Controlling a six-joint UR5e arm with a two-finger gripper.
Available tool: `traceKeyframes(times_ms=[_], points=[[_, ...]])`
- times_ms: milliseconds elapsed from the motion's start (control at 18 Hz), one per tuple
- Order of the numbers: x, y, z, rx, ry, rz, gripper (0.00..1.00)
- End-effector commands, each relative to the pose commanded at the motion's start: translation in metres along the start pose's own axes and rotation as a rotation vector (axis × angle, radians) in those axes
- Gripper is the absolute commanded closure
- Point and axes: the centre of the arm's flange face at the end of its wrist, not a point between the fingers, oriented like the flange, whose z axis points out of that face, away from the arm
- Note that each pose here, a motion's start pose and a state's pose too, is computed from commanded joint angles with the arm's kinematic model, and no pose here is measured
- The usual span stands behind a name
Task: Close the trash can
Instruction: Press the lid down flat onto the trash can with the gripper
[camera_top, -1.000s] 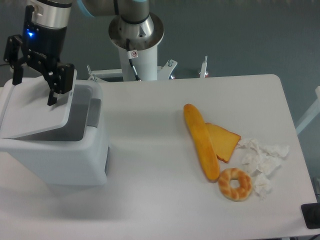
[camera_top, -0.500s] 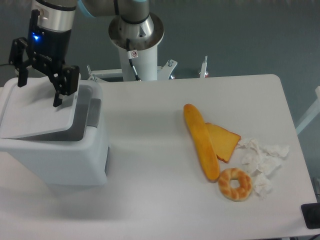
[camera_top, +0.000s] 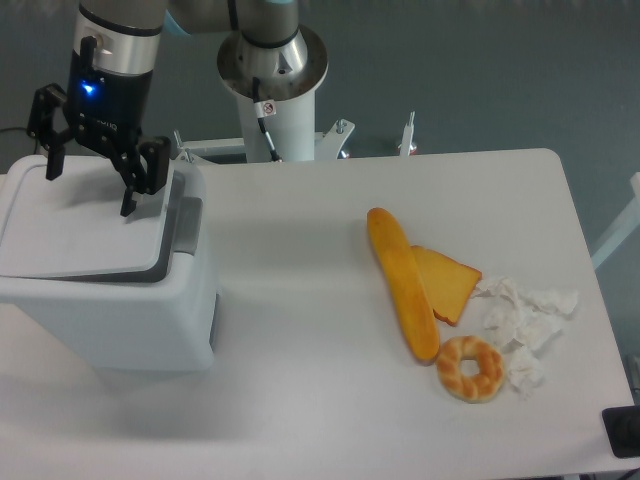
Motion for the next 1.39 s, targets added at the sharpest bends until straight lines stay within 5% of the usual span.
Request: traceKeyframes(times_ms=[222, 1389], points=[[-0.011, -0.001, -0.004, 0.019, 0.028, -0.122, 0.00], [-0.022, -0.001, 0.000, 0.014, 0.026, -0.139, 0.00]])
